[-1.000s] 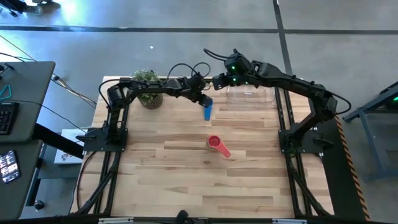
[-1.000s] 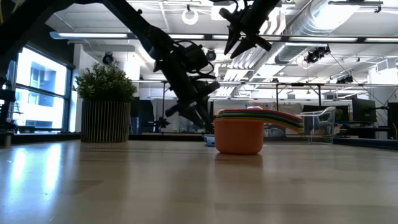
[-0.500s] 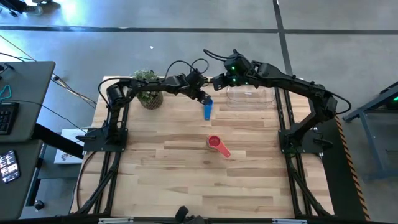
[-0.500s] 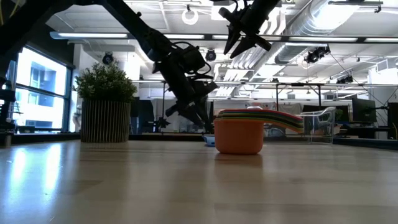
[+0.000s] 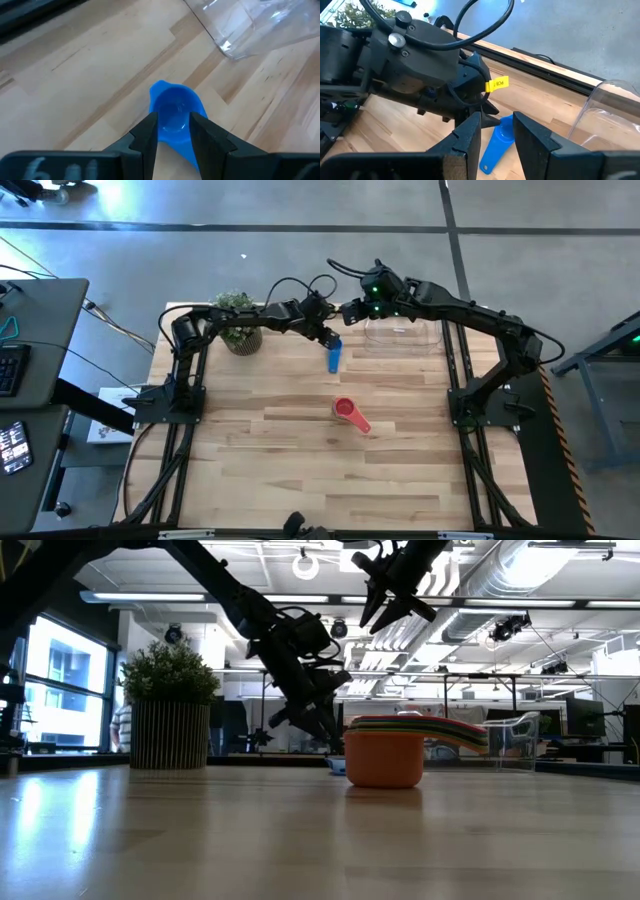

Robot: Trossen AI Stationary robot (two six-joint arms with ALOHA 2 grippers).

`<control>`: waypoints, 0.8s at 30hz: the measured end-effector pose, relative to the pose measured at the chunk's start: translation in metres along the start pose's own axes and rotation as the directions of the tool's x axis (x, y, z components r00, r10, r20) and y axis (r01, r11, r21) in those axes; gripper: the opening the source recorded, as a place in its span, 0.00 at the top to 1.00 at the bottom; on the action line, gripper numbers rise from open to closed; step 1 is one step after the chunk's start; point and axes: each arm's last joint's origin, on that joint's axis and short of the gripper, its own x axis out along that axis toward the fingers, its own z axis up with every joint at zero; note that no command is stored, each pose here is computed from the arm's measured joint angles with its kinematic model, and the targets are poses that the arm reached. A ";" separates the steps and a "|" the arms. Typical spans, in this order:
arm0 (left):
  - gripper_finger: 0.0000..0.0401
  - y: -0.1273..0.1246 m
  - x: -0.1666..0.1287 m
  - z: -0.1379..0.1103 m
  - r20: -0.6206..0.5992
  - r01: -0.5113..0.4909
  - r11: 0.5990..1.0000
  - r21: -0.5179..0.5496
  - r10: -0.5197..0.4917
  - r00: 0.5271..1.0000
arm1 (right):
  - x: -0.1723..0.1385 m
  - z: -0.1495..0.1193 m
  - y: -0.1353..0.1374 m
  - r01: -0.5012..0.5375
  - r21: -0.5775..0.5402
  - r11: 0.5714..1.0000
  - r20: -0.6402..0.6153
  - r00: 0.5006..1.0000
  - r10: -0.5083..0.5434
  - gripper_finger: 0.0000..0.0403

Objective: Nest measuring cups in basket
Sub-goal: Stack the blue measuring cup into the red measuring cup

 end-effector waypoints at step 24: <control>0.74 -0.003 0.002 0.001 -0.129 -0.038 0.998 -0.045 0.031 0.991 | 0.000 -0.001 0.001 -0.005 -0.015 1.000 -0.003 1.000 0.005 0.74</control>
